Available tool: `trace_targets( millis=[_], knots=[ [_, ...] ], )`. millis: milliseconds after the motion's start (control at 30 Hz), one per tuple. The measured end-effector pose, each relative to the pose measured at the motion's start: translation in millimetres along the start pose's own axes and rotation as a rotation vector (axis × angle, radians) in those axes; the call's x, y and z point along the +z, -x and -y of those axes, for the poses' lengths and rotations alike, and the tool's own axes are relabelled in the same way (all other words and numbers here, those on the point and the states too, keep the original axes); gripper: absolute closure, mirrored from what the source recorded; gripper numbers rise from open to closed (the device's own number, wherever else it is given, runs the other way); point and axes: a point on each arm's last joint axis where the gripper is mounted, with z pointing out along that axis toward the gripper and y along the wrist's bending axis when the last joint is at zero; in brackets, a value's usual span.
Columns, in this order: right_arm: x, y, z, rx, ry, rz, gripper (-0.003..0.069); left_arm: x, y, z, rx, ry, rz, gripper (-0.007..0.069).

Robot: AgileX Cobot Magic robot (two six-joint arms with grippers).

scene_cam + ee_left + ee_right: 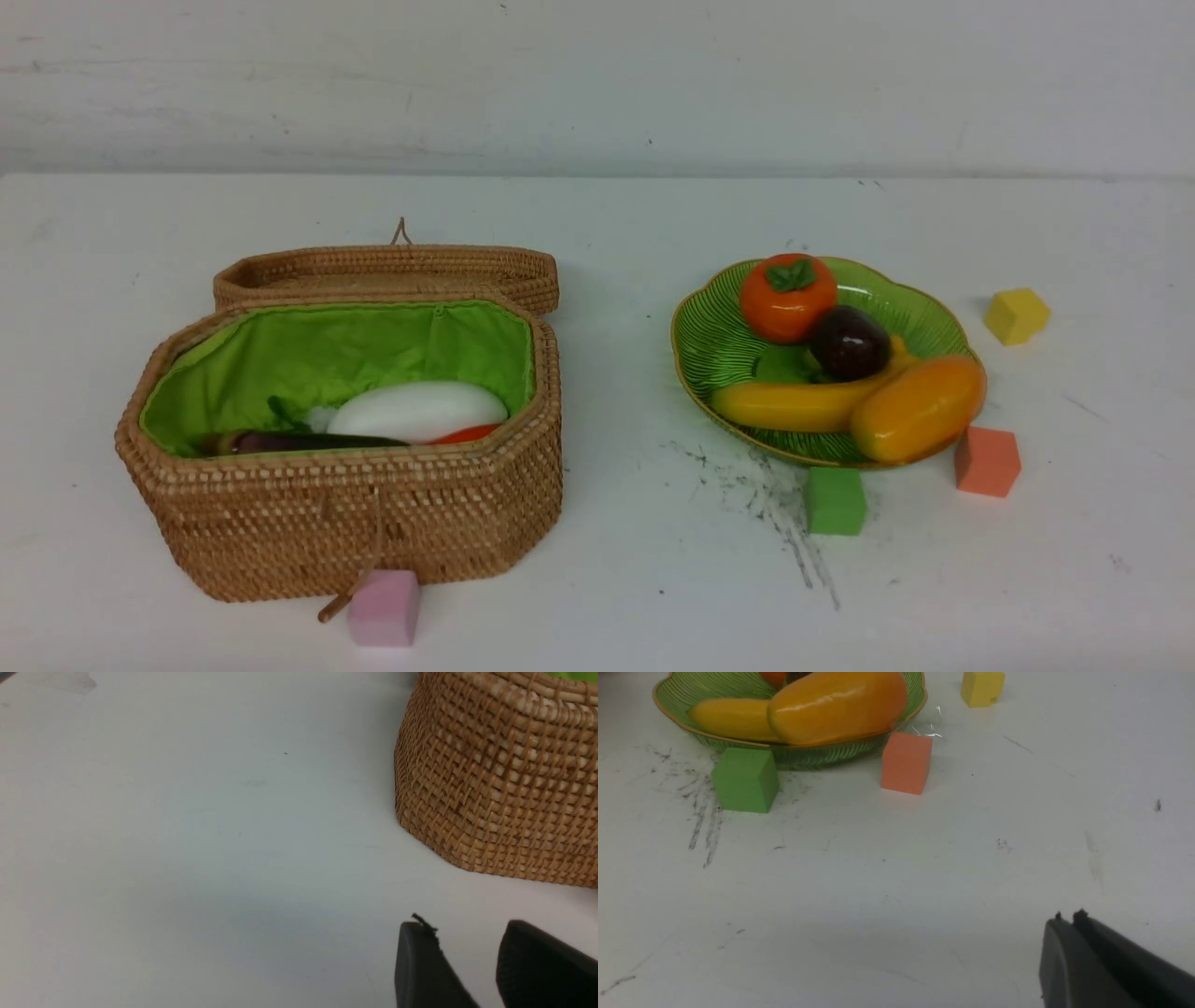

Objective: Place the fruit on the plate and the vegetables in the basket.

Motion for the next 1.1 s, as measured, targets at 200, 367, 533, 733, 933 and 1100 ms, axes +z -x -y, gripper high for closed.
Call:
trace_targets(
  millis=[200, 367, 533, 733, 933, 1100],
  knots=[
    [0.0, 0.0, 0.0, 0.000, 0.000, 0.000, 0.0634, 0.0, 0.0, 0.0, 0.000, 0.000, 0.000, 0.0386],
    [0.0, 0.1, 0.0, 0.000, 0.000, 0.001, 0.0630, 0.0, 0.0, 0.0, 0.000, 0.000, 0.000, 0.0386],
    [0.0, 0.1, 0.0, 0.000, 0.000, 0.001, 0.0623, 0.0, 0.0, 0.0, 0.000, 0.000, 0.000, 0.0386],
    [0.0, 0.1, 0.0, 0.000, 0.000, 0.001, 0.0623, 0.0, 0.0, 0.0, 0.000, 0.000, 0.000, 0.0386],
    [0.0, 0.1, 0.0, 0.000, 0.000, 0.001, 0.0622, 0.0, 0.0, 0.0, 0.000, 0.000, 0.000, 0.0386],
    [0.0, 0.1, 0.0, 0.000, 0.000, 0.001, 0.0617, 0.0, 0.0, 0.0, 0.000, 0.000, 0.000, 0.0386]
  ],
)
